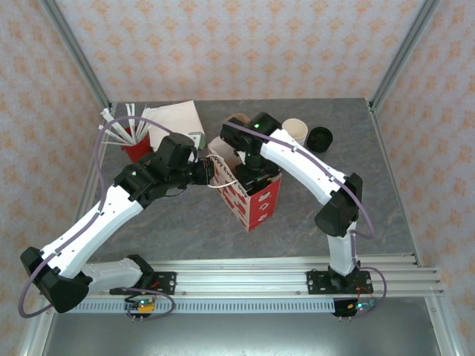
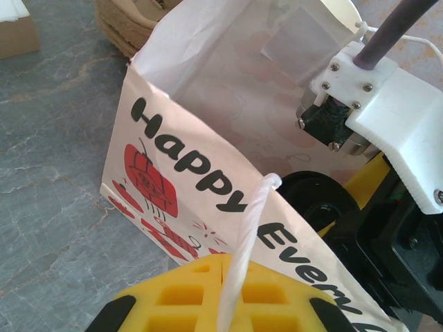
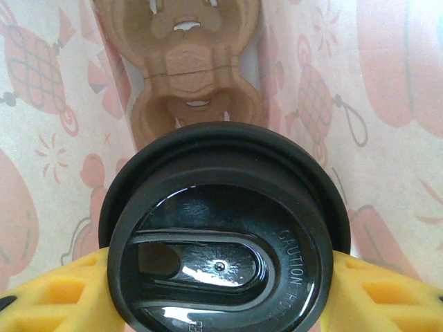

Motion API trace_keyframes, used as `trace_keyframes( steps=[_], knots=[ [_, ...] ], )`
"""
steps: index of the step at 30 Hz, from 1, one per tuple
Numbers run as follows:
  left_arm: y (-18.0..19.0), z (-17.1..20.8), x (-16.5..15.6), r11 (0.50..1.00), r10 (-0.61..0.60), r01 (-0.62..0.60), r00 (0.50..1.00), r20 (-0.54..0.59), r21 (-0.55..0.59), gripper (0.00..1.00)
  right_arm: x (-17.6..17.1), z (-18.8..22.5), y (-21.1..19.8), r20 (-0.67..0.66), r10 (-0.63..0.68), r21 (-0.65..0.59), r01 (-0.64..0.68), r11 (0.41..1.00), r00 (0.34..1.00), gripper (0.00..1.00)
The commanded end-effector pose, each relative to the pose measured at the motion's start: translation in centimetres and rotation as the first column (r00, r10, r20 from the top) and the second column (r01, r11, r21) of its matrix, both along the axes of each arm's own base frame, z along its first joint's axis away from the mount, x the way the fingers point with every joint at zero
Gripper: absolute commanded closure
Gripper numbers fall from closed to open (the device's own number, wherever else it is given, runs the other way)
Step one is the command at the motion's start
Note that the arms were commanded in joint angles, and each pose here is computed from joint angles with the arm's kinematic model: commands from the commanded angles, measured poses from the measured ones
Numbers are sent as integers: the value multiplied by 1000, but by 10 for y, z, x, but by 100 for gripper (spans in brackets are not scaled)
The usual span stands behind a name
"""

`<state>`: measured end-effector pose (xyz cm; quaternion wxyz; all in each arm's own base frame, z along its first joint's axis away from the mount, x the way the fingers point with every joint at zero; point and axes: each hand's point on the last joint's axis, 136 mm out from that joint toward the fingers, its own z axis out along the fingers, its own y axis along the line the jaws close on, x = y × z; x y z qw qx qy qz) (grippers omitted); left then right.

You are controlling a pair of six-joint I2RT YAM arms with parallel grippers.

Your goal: Pack the takeout coffee

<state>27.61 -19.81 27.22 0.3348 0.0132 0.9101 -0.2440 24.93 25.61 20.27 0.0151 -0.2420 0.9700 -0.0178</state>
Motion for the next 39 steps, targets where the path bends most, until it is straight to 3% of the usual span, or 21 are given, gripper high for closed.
trace_keyframes(
  steps=[1, 39],
  knots=[
    [2, 7, -6, 1000, -14, 14, 1000, 22, 4, 93, -1, -6, -3, -23, 30, -21, -31, 999, 999, 38],
    [2, 8, -7, 1000, -17, 17, 1000, 16, 4, 93, 5, -36, -4, -56, 65, -40, -67, 997, 996, 39]
  ],
)
